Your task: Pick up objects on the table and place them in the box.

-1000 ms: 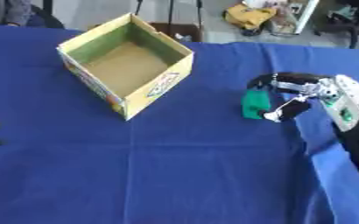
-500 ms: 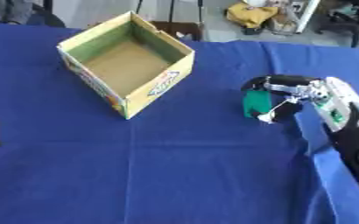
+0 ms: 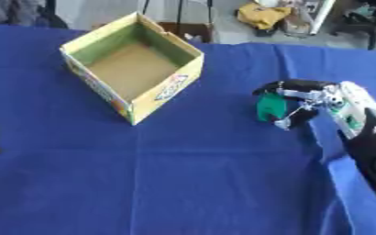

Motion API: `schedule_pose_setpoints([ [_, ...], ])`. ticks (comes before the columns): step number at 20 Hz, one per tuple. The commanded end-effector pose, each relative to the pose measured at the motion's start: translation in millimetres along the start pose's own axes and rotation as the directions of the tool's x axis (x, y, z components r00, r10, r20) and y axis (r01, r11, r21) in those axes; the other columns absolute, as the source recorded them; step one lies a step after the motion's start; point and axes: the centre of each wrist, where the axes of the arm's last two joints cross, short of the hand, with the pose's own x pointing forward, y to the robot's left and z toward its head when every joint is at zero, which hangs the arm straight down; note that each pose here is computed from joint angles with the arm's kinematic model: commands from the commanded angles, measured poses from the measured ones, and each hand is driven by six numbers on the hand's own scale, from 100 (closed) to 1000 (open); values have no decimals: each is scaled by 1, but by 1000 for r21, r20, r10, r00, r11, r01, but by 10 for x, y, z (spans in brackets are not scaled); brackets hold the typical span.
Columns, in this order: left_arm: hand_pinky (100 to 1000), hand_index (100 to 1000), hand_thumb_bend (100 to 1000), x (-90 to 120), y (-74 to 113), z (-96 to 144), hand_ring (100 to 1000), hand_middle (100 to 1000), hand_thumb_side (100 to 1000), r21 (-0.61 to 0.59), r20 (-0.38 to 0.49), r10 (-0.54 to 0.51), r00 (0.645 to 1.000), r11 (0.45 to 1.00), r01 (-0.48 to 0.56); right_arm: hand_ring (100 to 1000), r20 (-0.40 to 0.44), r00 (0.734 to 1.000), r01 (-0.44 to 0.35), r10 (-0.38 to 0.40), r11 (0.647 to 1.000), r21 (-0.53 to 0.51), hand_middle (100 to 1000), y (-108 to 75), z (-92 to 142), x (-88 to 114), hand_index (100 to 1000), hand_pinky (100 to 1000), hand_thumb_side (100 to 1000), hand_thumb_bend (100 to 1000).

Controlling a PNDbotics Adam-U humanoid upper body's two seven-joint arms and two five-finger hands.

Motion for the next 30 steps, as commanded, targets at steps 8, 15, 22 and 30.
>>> schedule_pose_setpoints([
  [8, 603, 667, 381, 74, 58, -35, 769, 588, 1000, -6, 22, -24, 999, 1000, 24, 511, -26, 999, -26, 25, 999, -34, 881, -125, 89, -38, 977, 587, 100, 100],
  [15, 603, 667, 382, 71, 57, -34, 770, 587, 1000, -6, 20, -23, 1000, 1000, 23, 319, -14, 1000, -20, 19, 996, -82, 799, -155, 95, -23, 969, 427, 100, 100],
  [22, 603, 667, 385, 66, 60, -28, 770, 586, 1000, -5, 17, -22, 1000, 1000, 22, 279, 5, 1000, -10, 10, 992, -124, 775, -223, 114, 0, 968, 395, 100, 100],
  [30, 603, 666, 388, 52, 69, -8, 770, 585, 1000, -4, 7, -24, 1000, 1000, 24, 274, 31, 999, -28, 35, 978, -205, 772, -521, 207, 69, 962, 393, 100, 100],
])
